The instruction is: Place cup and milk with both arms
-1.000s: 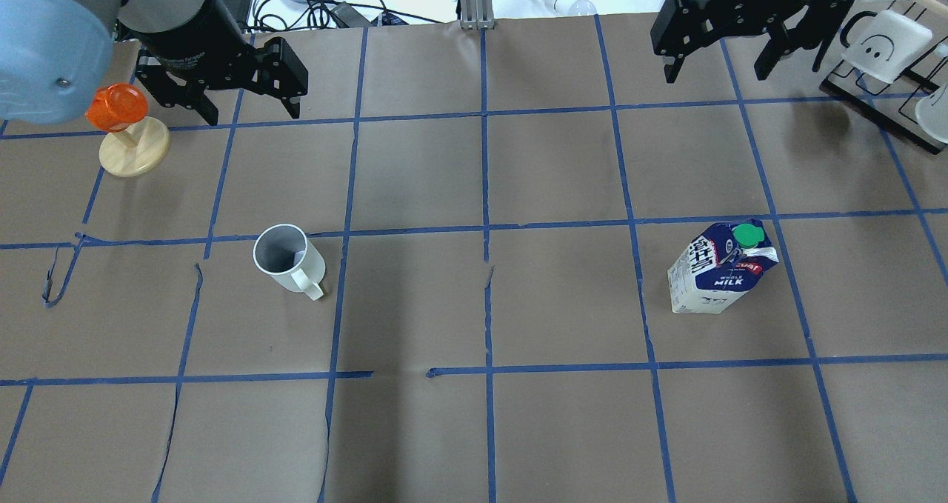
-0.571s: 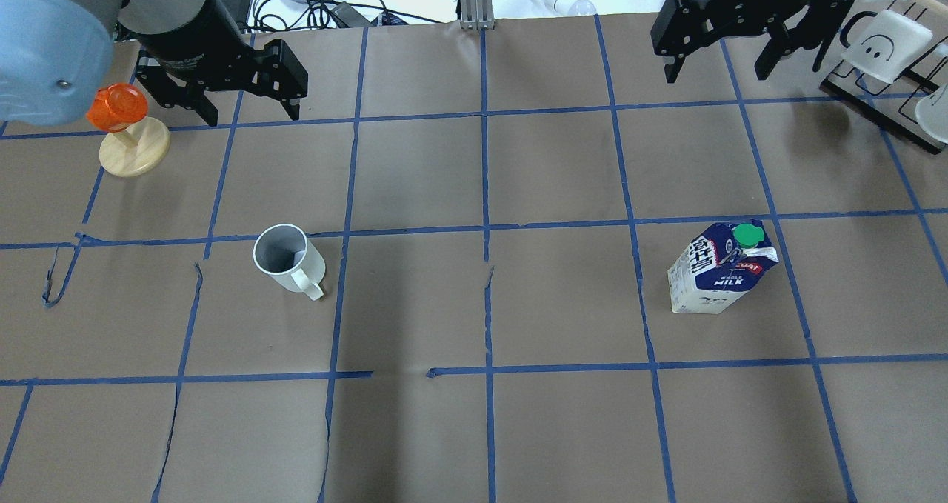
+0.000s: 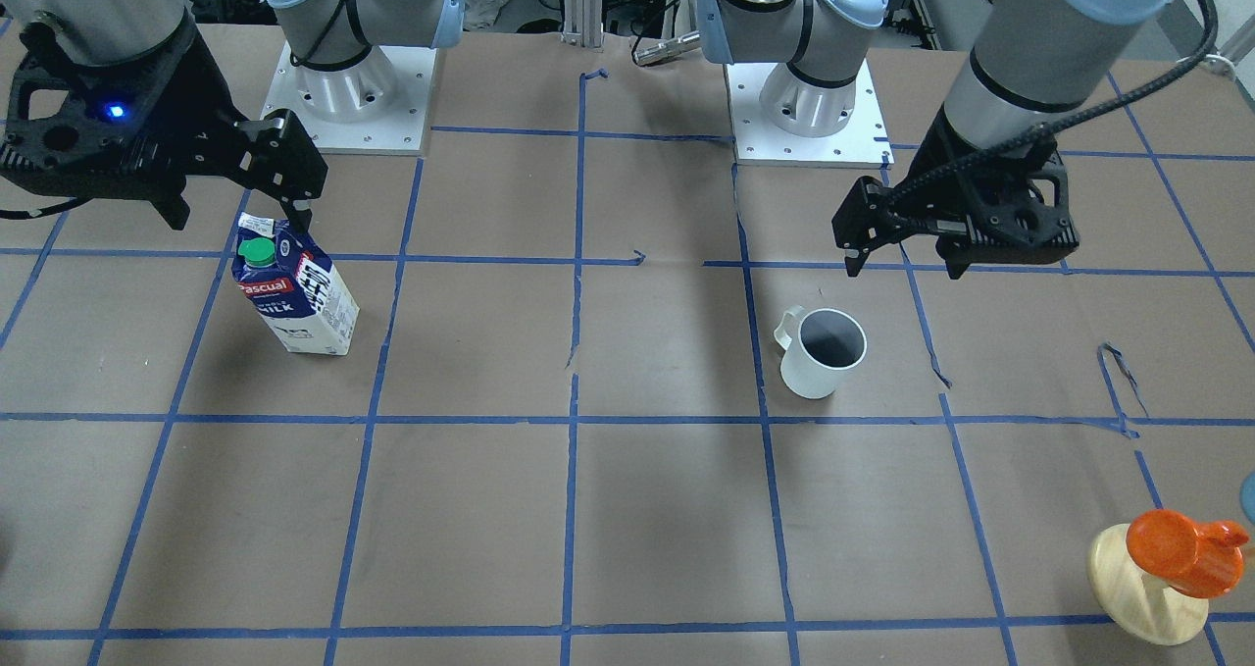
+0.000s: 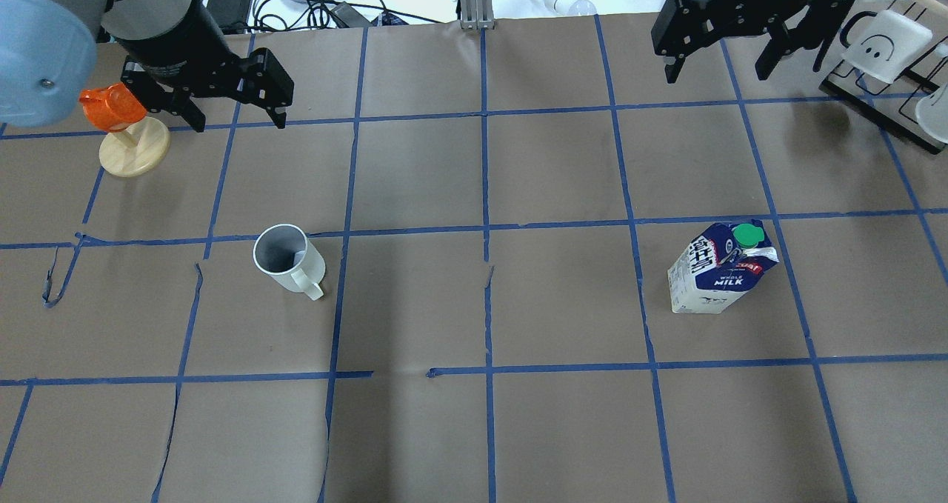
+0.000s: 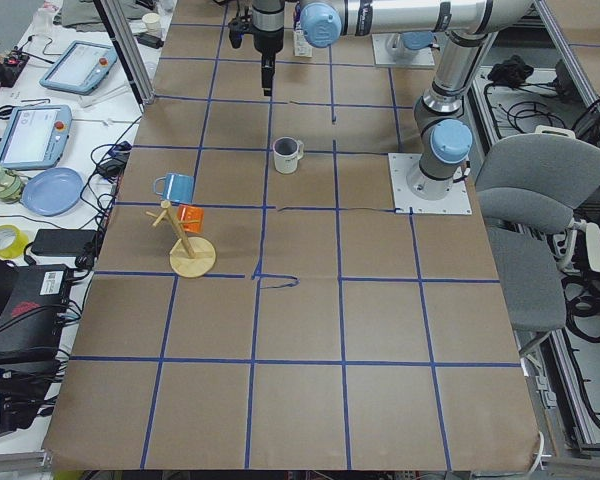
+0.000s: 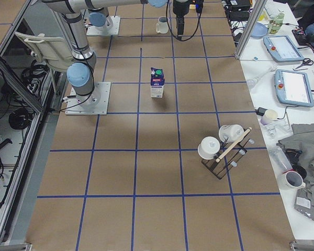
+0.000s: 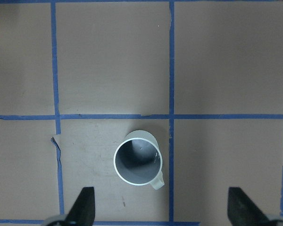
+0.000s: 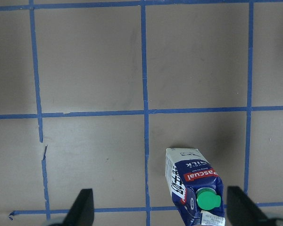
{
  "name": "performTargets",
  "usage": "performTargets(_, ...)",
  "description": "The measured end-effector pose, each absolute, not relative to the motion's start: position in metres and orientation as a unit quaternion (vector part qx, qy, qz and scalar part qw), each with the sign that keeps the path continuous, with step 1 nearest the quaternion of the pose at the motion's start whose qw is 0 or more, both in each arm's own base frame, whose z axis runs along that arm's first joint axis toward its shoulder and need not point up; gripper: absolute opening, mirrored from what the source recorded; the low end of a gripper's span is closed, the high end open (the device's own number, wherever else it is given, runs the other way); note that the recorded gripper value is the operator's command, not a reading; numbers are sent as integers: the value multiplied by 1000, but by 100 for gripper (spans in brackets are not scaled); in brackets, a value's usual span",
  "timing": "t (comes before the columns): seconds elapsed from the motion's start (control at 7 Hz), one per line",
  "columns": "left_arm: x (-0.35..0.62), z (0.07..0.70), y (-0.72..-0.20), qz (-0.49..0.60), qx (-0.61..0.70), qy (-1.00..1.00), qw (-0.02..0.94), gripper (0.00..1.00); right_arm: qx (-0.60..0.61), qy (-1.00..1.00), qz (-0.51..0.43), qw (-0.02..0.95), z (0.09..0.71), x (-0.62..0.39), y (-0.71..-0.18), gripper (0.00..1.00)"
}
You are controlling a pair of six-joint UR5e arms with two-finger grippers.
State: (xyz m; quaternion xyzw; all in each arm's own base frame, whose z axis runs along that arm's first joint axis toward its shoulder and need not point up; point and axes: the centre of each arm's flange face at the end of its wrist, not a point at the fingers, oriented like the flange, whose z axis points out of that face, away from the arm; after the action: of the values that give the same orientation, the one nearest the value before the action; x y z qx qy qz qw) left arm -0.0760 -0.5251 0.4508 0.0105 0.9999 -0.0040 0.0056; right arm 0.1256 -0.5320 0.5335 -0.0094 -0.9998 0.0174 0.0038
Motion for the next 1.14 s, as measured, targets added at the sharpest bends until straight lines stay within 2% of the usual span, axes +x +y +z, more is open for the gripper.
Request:
performTargets(0.57,-42,310,-496,33,1,999,0,100,-9,-1000,16,4,533,125,-532,100)
performTargets(0.86,-34,266,-487,43,2,999,-1,98,-9,-1000,16,5,533,125,-532,100)
performTargets(1.0,-33,253,-488,52,3,999,-3,81,-9,-1000,16,5,533,125,-532,100)
performTargets(1.14,-32,244,-491,55,4,998,-5,51,-9,-1000,16,5,533,125,-532,100)
